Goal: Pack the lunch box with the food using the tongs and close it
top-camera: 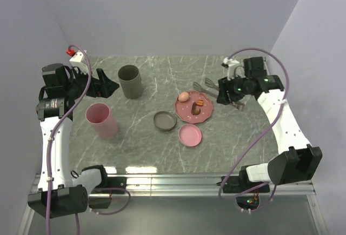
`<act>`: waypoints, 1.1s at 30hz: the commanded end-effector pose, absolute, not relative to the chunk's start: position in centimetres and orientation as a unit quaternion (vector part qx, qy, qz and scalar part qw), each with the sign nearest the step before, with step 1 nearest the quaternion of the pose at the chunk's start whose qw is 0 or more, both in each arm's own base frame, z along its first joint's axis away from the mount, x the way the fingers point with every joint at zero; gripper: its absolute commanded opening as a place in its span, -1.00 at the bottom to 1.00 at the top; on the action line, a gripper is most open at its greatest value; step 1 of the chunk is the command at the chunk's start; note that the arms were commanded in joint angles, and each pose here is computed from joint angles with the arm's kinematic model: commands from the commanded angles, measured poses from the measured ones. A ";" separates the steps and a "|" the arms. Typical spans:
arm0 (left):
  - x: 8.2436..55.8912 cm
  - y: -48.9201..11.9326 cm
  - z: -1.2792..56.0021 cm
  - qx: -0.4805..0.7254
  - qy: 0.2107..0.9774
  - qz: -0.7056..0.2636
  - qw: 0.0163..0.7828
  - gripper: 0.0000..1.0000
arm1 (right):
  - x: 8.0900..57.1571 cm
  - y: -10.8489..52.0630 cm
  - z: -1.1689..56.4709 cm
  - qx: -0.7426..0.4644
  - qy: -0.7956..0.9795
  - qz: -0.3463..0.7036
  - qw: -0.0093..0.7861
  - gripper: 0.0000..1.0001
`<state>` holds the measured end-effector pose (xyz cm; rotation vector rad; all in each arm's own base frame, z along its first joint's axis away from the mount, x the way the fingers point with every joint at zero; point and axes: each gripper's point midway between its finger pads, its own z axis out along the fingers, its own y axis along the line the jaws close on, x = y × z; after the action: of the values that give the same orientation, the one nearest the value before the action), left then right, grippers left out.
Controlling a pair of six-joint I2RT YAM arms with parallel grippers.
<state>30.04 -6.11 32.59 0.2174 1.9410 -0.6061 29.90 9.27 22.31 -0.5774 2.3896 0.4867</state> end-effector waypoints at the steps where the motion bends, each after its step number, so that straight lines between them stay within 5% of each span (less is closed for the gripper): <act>1: 30.1 -6.7 33.9 0.114 0.791 -0.261 0.542 0.98 | 31.7 12.0 23.8 -0.255 0.886 0.171 0.349 0.20; 33: 30.8 -6.8 32.3 0.096 0.800 -0.277 0.523 0.99 | 35.4 17.5 15.7 -0.295 0.904 0.168 0.259 0.22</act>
<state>30.72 -6.51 31.75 0.2124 1.9468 -0.6548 33.99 16.06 13.67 -0.8017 2.5416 0.4213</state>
